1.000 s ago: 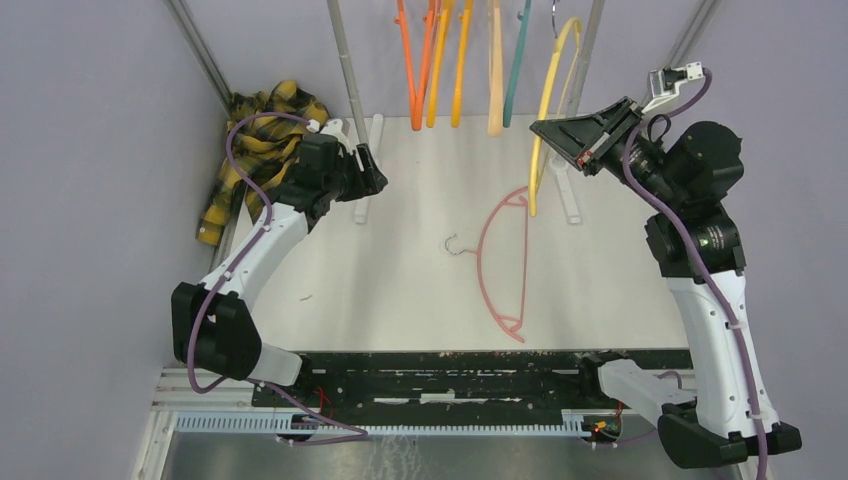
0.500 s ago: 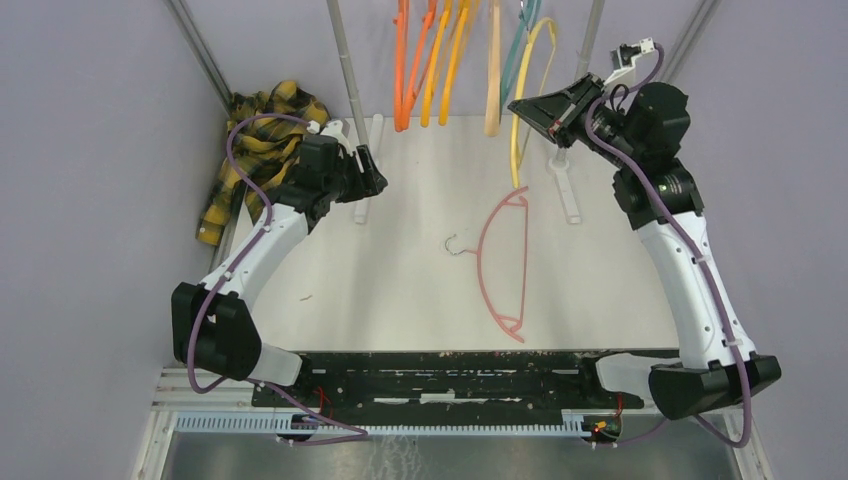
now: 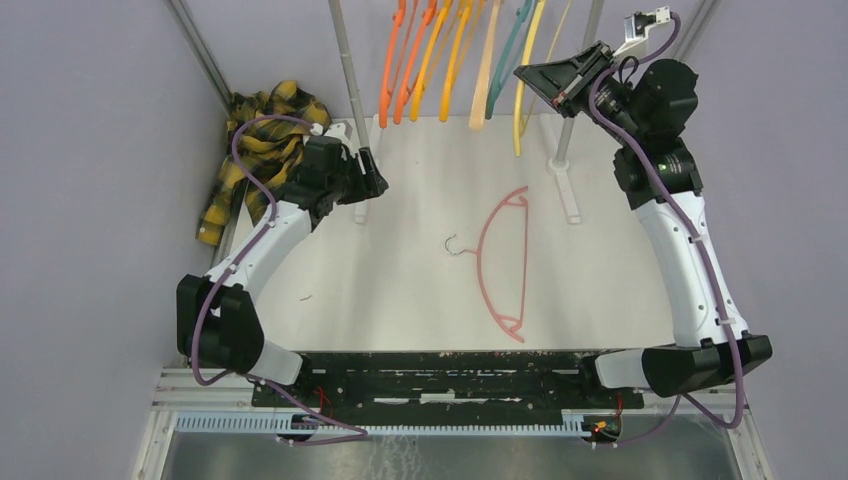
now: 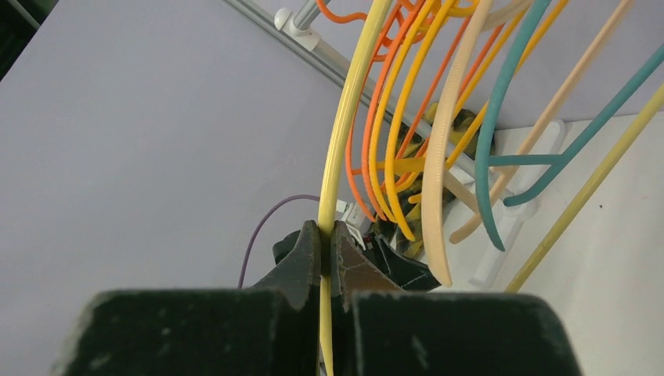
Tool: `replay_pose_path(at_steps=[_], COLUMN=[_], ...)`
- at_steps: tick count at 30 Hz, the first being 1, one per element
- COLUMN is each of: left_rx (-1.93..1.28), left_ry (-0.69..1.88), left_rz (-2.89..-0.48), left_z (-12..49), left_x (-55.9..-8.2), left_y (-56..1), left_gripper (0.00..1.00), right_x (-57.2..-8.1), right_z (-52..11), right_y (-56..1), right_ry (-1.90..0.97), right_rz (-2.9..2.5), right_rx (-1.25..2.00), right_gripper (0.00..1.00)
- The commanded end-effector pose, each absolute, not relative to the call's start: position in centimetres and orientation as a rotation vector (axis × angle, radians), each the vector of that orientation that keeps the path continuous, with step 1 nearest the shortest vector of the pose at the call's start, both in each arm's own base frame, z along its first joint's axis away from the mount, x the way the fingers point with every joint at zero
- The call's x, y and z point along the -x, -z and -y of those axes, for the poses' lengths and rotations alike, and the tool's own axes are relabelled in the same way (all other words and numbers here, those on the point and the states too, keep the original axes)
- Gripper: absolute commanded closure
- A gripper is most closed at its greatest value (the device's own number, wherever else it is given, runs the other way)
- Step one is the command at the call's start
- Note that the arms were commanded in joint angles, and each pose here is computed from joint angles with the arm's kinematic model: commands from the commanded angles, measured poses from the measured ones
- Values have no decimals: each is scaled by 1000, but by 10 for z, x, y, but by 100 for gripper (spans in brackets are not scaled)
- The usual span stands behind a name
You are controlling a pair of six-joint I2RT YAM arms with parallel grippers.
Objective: Organize the hangers
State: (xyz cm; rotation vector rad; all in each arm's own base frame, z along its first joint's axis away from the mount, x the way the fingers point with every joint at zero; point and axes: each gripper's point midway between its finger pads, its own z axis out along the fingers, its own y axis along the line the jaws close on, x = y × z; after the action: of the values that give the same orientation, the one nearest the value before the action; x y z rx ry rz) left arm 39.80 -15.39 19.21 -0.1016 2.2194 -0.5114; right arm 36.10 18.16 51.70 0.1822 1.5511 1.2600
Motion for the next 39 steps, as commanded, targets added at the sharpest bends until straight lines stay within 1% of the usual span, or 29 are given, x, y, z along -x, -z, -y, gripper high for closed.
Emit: replay_pose_path(at_steps=[1,10,14,27,32,39], left_rx=[55,55,60,62,64,68], left_ry=[463,434,424,419,418,430], left_rz=[-2140,-2149,-2154,-2166,-2163,-2160], left_z=[148,145,143,143,143,145], left_x=[-412,-411,-411,-413,-413,-414], left_y=[-213,-210,-207,-201,-202,-202], left_gripper=[29,29,29,30,30,30], right_x=[-375,-405,-418,-468,-471,-467], right_z=[-174,-166,-163,-170,-184,-222], right_y=[-553,-564,-559,-491,-482,-463], right_ry=[-1283,-1362,-1369,-1446,-1487,-1529], right_rz=[-1388,-1300,-1304,-1475,-1521,-1635], right_rx=[-148,-187,-213,-339,-304,-220], right_gripper=[99,99,99,99,99,99])
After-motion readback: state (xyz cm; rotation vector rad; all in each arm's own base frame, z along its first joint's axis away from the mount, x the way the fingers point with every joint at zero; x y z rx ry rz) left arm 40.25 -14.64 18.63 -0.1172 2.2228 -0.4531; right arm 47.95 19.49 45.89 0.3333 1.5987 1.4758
